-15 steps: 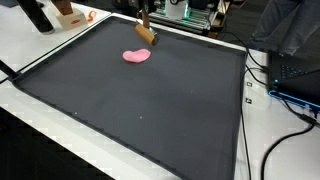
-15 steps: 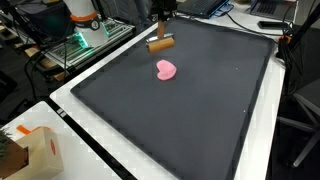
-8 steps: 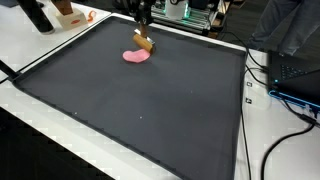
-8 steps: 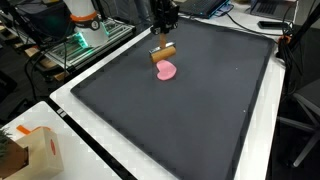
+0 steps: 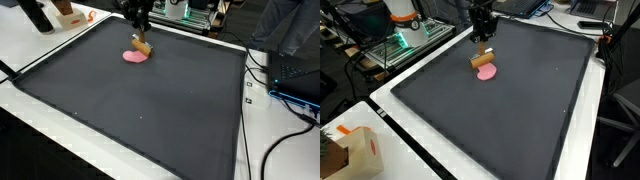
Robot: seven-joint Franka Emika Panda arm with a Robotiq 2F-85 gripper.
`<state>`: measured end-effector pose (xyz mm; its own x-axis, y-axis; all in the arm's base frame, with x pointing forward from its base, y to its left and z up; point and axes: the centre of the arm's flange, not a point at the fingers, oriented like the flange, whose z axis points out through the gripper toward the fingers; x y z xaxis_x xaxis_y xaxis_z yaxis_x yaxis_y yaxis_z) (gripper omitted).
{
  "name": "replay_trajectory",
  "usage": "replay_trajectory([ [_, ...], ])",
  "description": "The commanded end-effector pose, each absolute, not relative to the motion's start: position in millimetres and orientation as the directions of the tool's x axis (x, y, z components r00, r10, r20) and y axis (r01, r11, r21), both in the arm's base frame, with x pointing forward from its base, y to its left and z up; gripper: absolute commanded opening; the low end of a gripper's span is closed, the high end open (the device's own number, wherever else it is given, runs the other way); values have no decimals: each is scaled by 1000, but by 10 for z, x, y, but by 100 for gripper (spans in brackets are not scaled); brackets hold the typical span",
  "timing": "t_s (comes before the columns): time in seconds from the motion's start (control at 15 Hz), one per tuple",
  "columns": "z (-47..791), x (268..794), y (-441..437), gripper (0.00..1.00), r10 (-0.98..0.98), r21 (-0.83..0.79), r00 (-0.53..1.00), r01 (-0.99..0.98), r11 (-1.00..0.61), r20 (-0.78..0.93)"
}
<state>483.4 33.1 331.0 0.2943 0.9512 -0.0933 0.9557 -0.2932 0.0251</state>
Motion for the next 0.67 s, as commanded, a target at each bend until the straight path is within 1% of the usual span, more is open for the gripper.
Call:
replay_trajectory([
  [0.0,3204,4838,268,24,961,23,262,965,-261,-83],
  [0.6,3084,4910,169,24,964,86,258,964,-253,-57],
])
